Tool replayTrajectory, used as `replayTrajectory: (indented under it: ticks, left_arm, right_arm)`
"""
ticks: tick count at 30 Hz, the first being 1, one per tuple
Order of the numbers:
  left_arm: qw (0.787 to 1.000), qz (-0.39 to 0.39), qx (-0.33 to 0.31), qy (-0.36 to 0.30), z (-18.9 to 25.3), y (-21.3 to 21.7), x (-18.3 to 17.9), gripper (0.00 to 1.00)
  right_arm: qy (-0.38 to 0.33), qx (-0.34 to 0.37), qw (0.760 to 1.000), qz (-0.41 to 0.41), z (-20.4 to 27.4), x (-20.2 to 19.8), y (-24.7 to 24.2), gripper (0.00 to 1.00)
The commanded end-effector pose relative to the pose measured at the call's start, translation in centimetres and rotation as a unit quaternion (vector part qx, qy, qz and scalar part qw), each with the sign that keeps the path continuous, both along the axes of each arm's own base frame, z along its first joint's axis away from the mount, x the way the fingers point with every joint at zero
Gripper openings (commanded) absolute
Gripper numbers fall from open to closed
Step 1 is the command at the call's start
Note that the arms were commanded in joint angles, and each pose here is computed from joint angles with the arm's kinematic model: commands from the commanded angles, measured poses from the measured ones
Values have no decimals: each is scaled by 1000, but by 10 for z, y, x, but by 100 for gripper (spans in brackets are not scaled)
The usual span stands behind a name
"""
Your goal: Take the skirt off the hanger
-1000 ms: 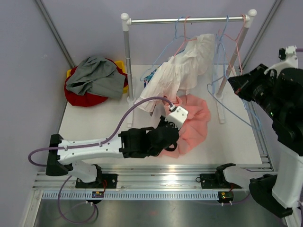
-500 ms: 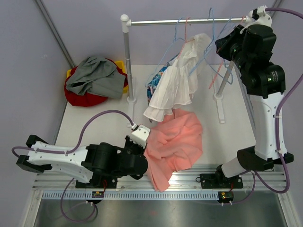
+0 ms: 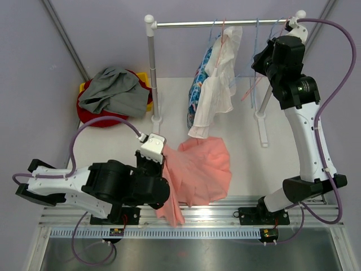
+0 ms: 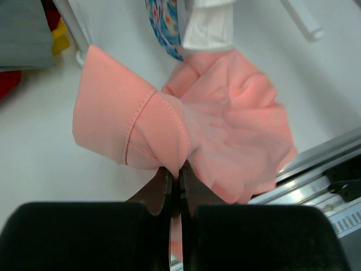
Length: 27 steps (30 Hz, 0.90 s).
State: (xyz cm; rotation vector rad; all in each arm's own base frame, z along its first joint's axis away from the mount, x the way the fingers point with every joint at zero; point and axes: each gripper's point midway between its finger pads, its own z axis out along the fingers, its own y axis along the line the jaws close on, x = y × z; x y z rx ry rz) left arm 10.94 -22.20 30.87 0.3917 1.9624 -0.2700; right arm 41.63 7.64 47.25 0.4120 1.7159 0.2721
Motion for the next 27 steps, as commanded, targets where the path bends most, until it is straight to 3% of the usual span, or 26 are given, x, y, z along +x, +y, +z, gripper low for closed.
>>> replayTrajectory:
  ticks: [1, 5, 6, 7, 9, 12, 13, 15, 19, 21, 24, 25, 26, 27]
  left_arm:
    - [995, 59, 24, -77, 39, 42, 29, 0]
    - [992, 64, 36, -107, 63, 67, 47, 0]
    - [992, 65, 12, -105, 65, 60, 51, 0]
    - [989, 75, 42, -119, 70, 75, 64, 0]
    - [989, 69, -25, -125, 91, 77, 72, 0]
    - [984, 88, -23, -154, 115, 90, 89, 0]
    - [980, 104, -10, -169, 131, 103, 96, 0]
    - [979, 96, 4, -178, 142, 90, 110, 0]
    - [967, 137, 36, -210, 179, 109, 158, 0]
    - [961, 140, 10, -238, 213, 116, 177, 0]
    - [942, 213, 9, -260, 256, 160, 232, 0]
    - [933, 265, 30, -241, 246, 187, 278, 0]
    - [924, 290, 26, -246, 254, 205, 290, 0]
    - [902, 318, -6, -294, 296, 226, 282, 0]
  right_arm:
    - [-25, 1, 999, -31, 5, -15, -19, 0]
    - [-19, 3, 999, -27, -4, -31, -23, 0]
    - [-26, 4, 999, -27, 1, -39, -25, 0]
    - [-22, 1, 999, -26, -3, -41, -25, 0]
    - [-30, 0, 999, -26, 3, -52, -29, 2]
    - [-38, -11, 999, -26, 9, -65, -33, 59]
    - [-38, -14, 999, -27, 10, -69, -35, 85]
    - [-44, -20, 998, -39, 14, -81, -43, 99]
    - [-70, -21, 996, -56, 21, -106, -55, 100]
    - [-83, -17, 995, -52, 20, -120, -58, 99]
    - [-97, -9, 995, -38, 15, -134, -56, 100]
    - [-101, -3, 994, -31, 14, -136, -53, 100]
    - [-108, 3, 994, -13, 15, -143, -48, 99]
    - [-98, 4, 995, -3, 4, -141, -44, 100]
